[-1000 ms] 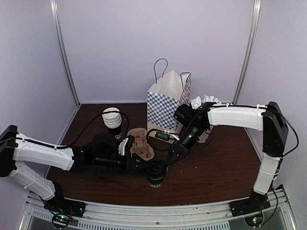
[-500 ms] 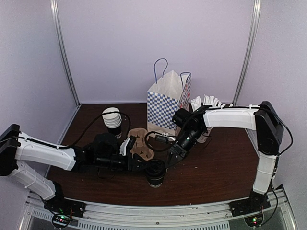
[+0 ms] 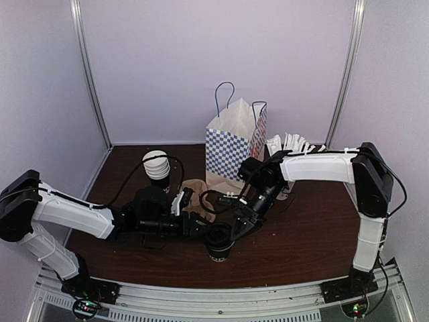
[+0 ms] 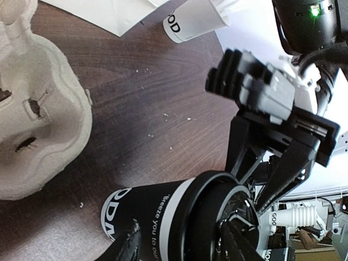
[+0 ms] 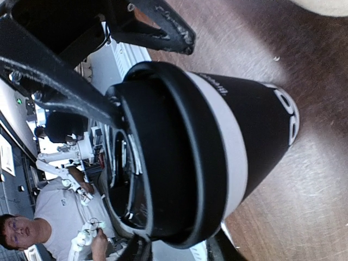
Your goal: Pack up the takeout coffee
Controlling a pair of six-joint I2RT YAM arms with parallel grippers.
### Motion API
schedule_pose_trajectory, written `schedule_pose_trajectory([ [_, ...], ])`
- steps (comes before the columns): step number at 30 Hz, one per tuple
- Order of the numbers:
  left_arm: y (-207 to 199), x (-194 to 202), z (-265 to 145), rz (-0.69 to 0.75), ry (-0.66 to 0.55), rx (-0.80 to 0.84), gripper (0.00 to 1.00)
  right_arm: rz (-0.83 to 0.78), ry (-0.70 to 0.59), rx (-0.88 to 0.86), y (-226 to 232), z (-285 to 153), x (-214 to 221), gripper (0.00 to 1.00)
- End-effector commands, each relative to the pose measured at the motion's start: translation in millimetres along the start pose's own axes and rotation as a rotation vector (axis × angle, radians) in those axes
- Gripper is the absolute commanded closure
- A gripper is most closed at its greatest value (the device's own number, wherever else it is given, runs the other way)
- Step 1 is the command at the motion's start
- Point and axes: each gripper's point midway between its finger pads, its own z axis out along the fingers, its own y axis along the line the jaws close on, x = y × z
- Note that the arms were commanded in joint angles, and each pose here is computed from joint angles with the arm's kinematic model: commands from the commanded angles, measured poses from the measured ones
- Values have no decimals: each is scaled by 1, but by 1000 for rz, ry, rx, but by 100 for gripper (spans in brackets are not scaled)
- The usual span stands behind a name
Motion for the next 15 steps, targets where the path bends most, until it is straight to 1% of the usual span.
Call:
schedule_pose_trajectory([
  [1, 45, 44, 0, -32, 143, -148, 49, -30, -4, -13, 6, 14, -7, 74],
  [5, 33, 34, -8, 8, 105, -124, 48, -42, -24, -94, 23, 12, -11, 80],
  [10, 16, 24, -16, 72, 79, -86, 46, -45, -39, -20, 11, 10, -12, 83],
  [13, 14, 23, -20, 88, 79, -96, 45, -31, -42, 45, -3, 9, -13, 83],
  [15, 15, 23, -22, 88, 76, -100, 45, -17, -44, 58, -10, 8, -15, 83],
])
